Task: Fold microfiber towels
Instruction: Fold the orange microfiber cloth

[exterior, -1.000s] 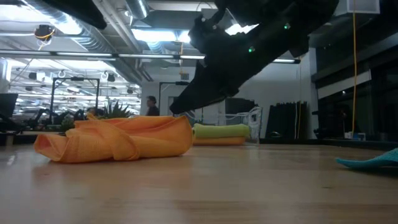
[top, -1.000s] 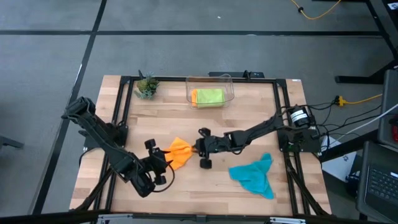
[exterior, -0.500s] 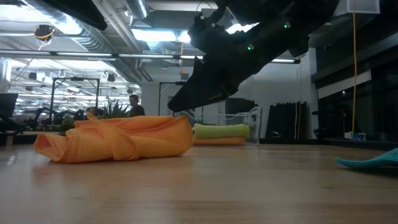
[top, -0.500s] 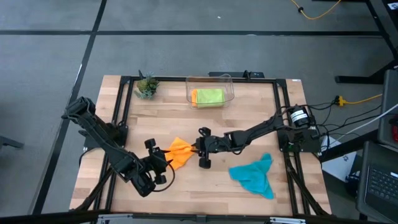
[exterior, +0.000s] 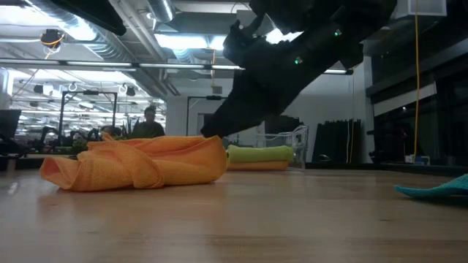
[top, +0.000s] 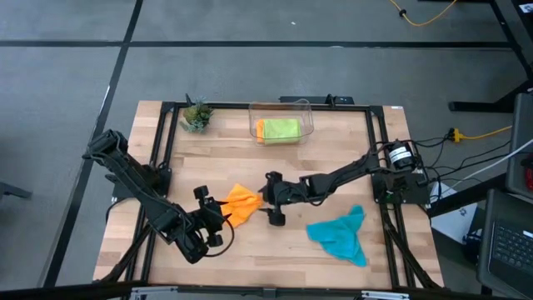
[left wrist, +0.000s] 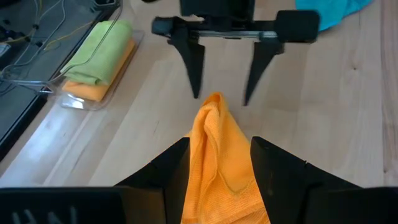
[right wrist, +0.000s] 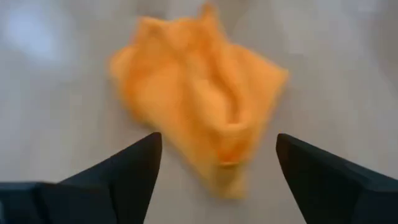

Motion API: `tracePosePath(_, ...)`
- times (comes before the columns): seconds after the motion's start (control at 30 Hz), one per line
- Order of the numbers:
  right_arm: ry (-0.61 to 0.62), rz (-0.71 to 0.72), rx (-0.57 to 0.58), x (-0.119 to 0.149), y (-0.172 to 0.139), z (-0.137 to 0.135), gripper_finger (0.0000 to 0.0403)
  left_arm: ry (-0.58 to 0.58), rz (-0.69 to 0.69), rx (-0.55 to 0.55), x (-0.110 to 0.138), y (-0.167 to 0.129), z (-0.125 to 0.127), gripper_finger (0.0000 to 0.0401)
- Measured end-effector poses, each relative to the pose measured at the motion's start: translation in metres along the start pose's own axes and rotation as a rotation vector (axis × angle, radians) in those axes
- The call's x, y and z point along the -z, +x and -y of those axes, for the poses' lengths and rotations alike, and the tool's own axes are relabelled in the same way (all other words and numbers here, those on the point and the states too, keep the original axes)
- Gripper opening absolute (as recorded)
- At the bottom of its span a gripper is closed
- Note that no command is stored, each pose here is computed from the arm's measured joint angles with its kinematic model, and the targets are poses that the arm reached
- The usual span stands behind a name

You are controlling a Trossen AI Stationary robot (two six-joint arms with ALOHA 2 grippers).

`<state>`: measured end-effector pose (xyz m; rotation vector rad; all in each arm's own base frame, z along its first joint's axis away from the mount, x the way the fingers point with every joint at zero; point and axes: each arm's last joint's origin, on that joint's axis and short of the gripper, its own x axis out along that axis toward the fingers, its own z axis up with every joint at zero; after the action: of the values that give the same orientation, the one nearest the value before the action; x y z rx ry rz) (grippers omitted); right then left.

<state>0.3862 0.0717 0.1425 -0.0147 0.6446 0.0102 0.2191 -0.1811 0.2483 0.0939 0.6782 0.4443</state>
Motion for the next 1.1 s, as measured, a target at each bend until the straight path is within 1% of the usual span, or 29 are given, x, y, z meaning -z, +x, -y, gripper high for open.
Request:
tracePosePath(0.07,0.002,-0.005,0.064,0.001,0.000,0.004,0.0318,0.000,0.000,0.000,0.000,0.000,0.000,0.0164)
tracePosePath(0.1,0.002,-0.016,0.074,0.002,0.001,0.007,0.0318,0.000,0.000,0.000,0.000,0.000,0.000,0.0164)
tracePosePath(0.2,0.013,-0.021,0.050,0.003,0.004,0.010,0.0319,-0.001,0.001,0.000,0.000,0.000,0.000,0.0164)
tracePosePath(0.4,0.011,-0.032,0.030,0.014,0.016,0.008,0.0317,-0.004,0.002,0.000,-0.001,0.000,0.000,0.0164)
tracePosePath(0.5,0.036,0.000,0.031,0.010,0.016,0.008,0.0301,-0.005,0.002,-0.001,-0.001,0.000,0.000,0.0164)
tracePosePath(0.57,0.038,0.002,0.029,0.009,0.015,0.007,0.0277,-0.005,0.003,-0.001,-0.001,0.001,0.000,0.0164)
tracePosePath(0.67,0.060,-0.008,0.030,0.010,0.014,0.007,0.0220,-0.006,0.002,-0.003,-0.001,0.001,0.000,0.0164)
tracePosePath(0.77,0.087,-0.010,0.030,0.010,0.014,0.007,0.0140,-0.006,0.003,-0.004,-0.001,0.001,0.000,0.0164)
tracePosePath(0.87,0.098,0.012,0.018,0.007,0.014,0.006,0.0041,-0.005,0.003,-0.004,-0.001,0.001,-0.001,0.0164)
tracePosePath(0.9,0.096,0.017,0.006,0.005,0.013,0.006,0.0022,-0.004,0.003,-0.004,-0.001,0.001,-0.001,0.0164)
tracePosePath(1.0,0.094,0.066,-0.025,-0.016,0.005,0.003,0.0014,-0.004,0.003,-0.004,-0.001,0.001,-0.001,0.0164)
tracePosePath(1.1,0.032,0.089,-0.045,-0.043,-0.012,-0.001,0.0007,-0.005,0.003,-0.004,-0.001,0.001,-0.001,0.0164)
